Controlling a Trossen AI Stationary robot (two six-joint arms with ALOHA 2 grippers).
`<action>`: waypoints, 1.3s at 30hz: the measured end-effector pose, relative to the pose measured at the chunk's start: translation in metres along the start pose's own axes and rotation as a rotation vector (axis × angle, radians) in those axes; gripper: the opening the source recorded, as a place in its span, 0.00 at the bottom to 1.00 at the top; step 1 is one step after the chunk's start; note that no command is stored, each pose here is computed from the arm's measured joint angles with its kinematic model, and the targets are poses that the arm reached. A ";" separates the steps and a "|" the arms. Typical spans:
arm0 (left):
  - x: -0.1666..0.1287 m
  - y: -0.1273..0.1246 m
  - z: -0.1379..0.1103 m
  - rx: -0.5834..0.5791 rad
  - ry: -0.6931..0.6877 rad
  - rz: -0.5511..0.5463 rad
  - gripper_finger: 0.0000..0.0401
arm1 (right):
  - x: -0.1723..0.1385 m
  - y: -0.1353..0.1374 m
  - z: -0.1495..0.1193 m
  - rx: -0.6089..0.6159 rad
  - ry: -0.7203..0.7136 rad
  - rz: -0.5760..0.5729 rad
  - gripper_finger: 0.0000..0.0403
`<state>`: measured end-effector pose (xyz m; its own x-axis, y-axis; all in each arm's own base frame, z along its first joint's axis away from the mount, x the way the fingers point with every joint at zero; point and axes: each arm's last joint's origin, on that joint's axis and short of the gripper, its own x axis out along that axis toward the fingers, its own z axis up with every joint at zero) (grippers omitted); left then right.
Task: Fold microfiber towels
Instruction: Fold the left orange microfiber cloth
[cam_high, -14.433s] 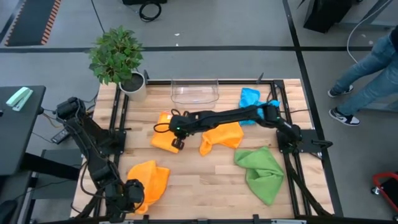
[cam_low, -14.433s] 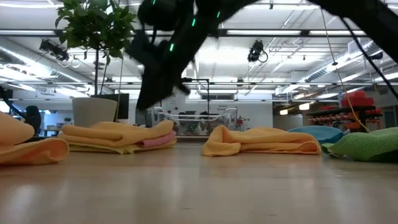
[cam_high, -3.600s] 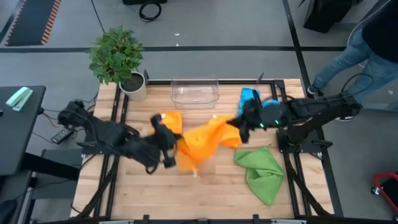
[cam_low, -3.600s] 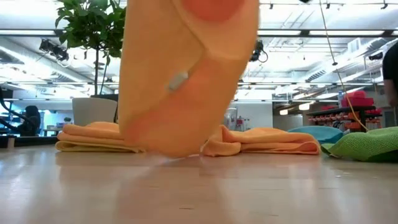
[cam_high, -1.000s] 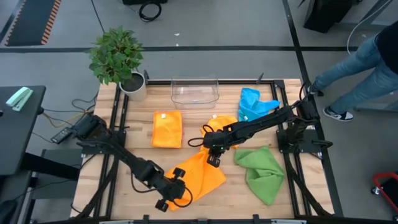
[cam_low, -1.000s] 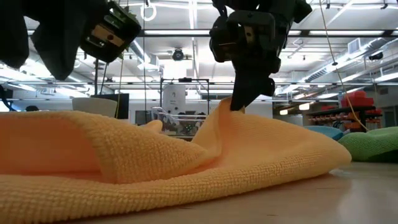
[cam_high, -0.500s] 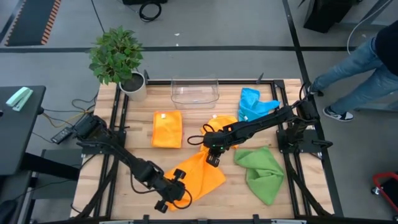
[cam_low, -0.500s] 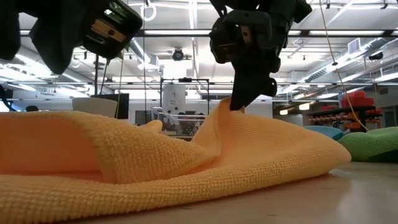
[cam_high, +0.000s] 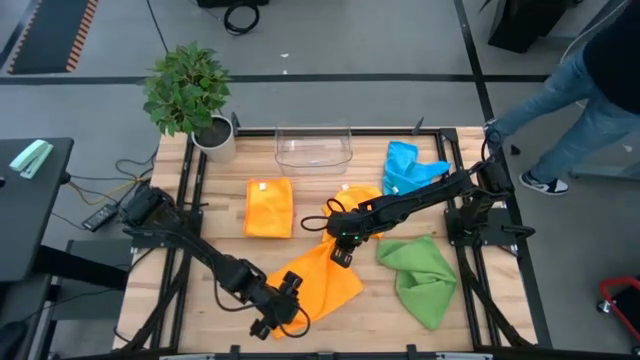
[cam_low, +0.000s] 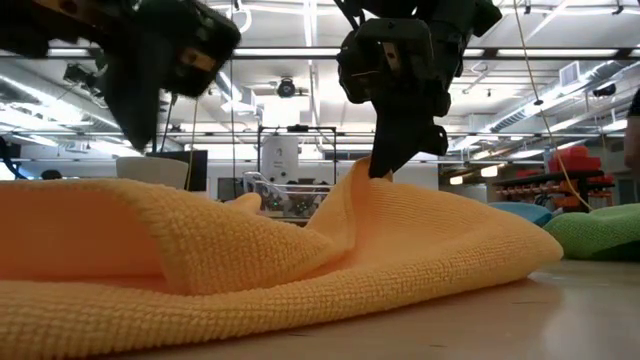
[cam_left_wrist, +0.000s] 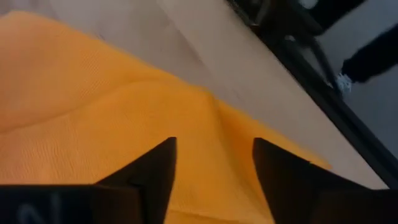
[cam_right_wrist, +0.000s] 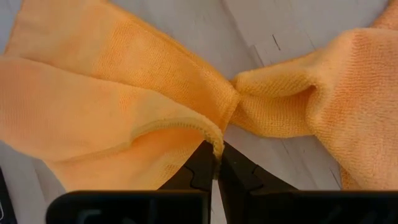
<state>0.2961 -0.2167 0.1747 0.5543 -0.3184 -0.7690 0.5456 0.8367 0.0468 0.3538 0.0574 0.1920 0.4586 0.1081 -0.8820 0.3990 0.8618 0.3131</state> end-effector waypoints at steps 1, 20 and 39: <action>0.005 0.000 0.000 -0.011 -0.013 0.000 0.60 | 0.000 0.000 0.000 0.000 0.000 0.000 0.06; 0.026 -0.009 -0.010 -0.055 0.011 0.148 0.34 | 0.000 -0.002 -0.002 -0.087 0.023 -0.017 0.06; 0.005 -0.087 -0.017 -0.912 -0.351 0.393 0.02 | 0.000 -0.003 -0.002 -0.104 0.027 -0.020 0.06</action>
<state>0.2407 -0.2834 0.1564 0.8200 0.0593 -0.5692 -0.3113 0.8808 -0.3567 0.3510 0.0562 0.1908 0.4297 0.1027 -0.8971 0.3222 0.9107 0.2586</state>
